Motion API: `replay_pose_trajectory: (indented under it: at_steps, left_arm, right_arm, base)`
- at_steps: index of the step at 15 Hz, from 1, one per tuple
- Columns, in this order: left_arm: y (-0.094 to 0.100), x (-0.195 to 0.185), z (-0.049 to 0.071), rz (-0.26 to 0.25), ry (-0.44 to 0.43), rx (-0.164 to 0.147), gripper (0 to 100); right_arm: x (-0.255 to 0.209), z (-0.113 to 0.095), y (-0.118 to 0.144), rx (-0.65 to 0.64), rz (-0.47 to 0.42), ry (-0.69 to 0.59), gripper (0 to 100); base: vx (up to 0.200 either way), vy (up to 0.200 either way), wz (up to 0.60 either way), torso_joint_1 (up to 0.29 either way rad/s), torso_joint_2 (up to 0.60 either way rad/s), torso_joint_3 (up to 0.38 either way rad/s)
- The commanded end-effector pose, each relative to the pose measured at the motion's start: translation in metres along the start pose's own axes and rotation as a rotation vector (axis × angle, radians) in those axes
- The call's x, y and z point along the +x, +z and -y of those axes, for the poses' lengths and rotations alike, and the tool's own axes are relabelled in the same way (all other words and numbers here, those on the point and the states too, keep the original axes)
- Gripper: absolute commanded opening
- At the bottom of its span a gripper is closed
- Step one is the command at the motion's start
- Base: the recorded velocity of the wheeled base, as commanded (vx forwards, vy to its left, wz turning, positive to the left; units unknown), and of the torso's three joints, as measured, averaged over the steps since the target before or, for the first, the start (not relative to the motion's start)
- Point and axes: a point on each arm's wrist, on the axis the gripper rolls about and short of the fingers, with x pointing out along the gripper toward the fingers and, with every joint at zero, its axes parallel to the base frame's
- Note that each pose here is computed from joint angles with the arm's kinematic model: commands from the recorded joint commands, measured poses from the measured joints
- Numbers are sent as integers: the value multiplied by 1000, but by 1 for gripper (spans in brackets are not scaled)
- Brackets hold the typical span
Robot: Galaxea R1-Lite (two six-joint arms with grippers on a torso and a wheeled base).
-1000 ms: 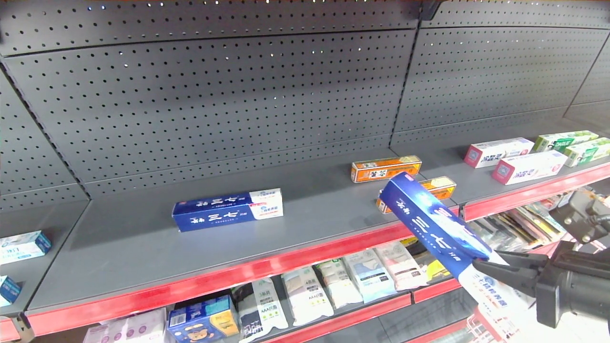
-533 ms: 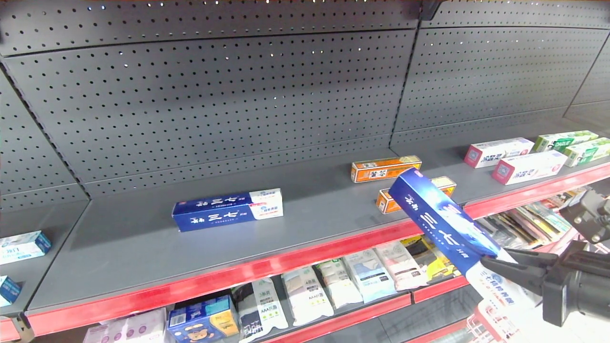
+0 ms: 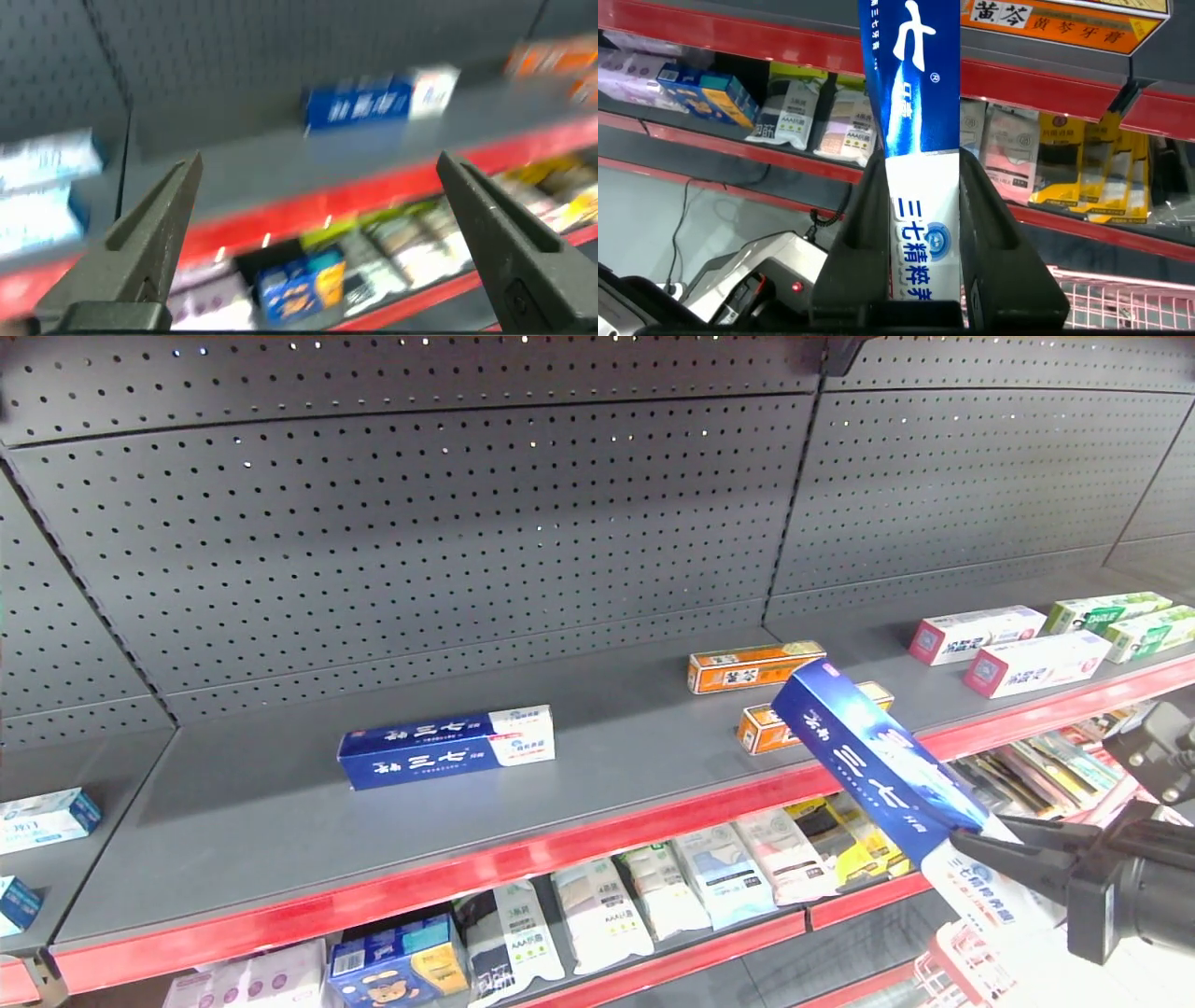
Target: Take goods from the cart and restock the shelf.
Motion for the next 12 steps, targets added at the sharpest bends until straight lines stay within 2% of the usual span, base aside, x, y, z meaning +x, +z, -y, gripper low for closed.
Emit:
replay_pose_trajectory:
  at_steps: [1,6,8,10,12]
  left_arm:
    - [76,64,-3,-115,-50,-100,100]
    - [64,89,-4,-252,-78,-119,100]
    - [59,108,-4,-325,-99,-143,100]
    - [57,140,-5,-355,-160,-163,100]
    - [54,172,-5,-391,-158,-169,100]
  right_arm:
    - [0,-1,-1,-1,-2,2,0]
    - [-1,0,0,-14,2,-5,0]
    - [-1,-1,-2,-21,-1,-4,0]
    - [-2,-1,-1,-24,4,-5,0]
    - [-2,-1,0,-38,9,-6,0]
  base:
    - [0,0,0,0,0,0]
    - [0,0,0,0,0,0]
    - [0,0,0,0,0,0]
    - [0,0,0,0,0,0]
    - [0,0,0,0,0,0]
